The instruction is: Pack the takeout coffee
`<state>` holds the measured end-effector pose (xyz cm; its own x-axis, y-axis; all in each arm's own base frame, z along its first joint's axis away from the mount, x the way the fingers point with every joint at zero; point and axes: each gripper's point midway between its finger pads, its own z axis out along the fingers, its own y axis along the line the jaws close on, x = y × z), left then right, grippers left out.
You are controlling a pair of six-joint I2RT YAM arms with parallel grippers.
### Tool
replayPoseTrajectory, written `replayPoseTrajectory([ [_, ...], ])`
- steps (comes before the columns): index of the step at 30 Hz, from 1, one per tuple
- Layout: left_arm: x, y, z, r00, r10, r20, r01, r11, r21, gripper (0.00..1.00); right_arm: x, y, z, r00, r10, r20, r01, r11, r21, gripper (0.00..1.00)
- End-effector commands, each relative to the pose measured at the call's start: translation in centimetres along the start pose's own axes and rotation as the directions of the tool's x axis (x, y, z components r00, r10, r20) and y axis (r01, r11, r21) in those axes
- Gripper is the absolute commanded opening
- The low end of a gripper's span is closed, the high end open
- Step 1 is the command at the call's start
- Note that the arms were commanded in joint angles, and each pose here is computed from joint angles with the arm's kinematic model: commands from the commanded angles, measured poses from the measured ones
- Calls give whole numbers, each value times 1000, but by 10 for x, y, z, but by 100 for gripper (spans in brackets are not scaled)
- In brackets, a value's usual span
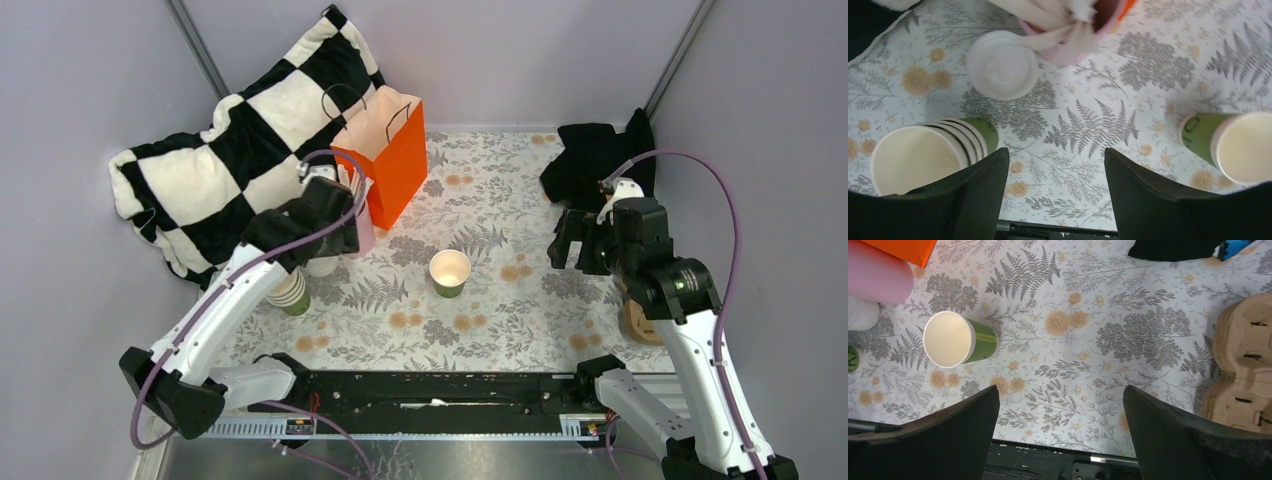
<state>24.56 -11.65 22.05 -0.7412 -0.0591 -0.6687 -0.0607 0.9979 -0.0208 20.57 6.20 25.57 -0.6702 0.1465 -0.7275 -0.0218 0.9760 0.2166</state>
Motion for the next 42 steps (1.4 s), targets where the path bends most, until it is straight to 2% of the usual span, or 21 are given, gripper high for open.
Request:
replayPoseTrajectory([
  [1, -19, 19, 11, 997, -72, -17, 73, 995, 71, 72, -5, 15, 5, 1000, -1, 5, 1, 997, -79, 100],
  [7, -67, 84, 34, 951, -308, 8, 308, 951, -21, 69, -2, 21, 7, 1000, 7, -17, -9, 994, -106, 100],
  [12, -86, 137, 65, 913, -408, 3, 404, 903, -149, 64, 1, 28, 5, 999, 13, -45, -19, 989, -146, 100],
  [17, -73, 153, 96, 937, -327, -121, 300, 933, -197, 56, 3, 34, 0, 998, 8, -65, -19, 984, -176, 100],
  [22, -52, 139, 117, 945, -246, -214, 229, 968, -100, 53, 13, 36, 3, 995, -4, -99, -15, 981, -195, 100],
  [28, -13, 135, 136, 917, -246, -315, 226, 969, -98, 47, 16, 42, 11, 993, -18, -119, -9, 976, -219, 100],
  [36, 14, 142, 152, 897, -254, -362, 212, 965, -153, 37, 15, 49, 19, 989, -86, -123, 57, 973, -224, 100],
  [42, 18, 144, 166, 889, -262, -376, 209, 962, -175, 24, 19, 50, 23, 986, -104, -129, 74, 972, -221, 100],
])
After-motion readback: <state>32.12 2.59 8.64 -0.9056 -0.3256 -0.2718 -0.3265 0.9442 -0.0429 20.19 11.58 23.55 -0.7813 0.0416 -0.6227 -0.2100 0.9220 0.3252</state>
